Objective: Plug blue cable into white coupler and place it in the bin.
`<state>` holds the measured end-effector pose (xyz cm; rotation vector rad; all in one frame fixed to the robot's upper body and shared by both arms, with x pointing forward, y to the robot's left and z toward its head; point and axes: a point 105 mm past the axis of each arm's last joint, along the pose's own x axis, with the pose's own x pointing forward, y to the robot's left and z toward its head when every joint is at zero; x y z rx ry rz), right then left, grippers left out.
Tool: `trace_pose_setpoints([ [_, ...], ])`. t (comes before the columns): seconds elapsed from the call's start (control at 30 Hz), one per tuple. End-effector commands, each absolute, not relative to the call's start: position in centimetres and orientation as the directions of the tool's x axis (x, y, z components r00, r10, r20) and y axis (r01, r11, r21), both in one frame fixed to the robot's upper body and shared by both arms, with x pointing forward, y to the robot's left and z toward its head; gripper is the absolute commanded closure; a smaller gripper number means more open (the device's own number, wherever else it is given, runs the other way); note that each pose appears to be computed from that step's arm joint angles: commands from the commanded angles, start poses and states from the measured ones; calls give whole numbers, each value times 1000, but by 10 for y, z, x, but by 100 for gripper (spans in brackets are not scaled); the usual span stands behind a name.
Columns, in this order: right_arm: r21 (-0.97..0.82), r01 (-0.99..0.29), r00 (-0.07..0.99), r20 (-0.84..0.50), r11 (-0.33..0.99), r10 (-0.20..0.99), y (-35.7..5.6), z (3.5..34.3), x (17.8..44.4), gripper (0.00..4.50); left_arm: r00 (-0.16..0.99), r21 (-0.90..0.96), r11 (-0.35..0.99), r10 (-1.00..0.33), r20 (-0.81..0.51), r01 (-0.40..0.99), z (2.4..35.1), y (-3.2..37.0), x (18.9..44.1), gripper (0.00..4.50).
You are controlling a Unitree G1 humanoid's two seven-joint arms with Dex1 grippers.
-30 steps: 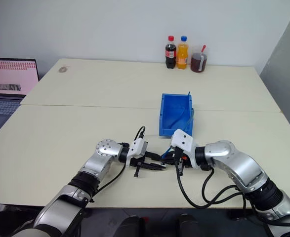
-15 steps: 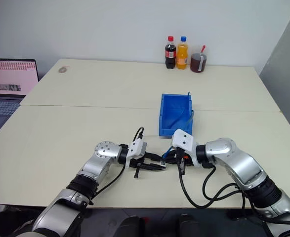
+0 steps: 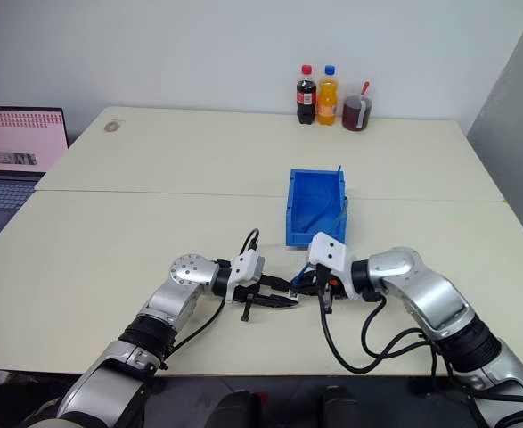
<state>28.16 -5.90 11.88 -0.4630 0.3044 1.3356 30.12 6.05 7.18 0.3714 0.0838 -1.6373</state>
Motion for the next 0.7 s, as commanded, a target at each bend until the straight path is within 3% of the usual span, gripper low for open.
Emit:
trace_pose_setpoints([
  [0.03,-170,-974,218,-515,150,829,-60,105,279,437,-56,162,-110,-950,-309,981,68,60,299,371],
  [0.4,-129,-979,203,-617,158,760,-77,57,283,437,-50,161,-103,-951,-304,982,66,58,298,371],
  [0.7,-101,-977,208,-647,187,734,-88,40,290,437,-31,174,-88,-951,-307,981,65,58,300,371],
])
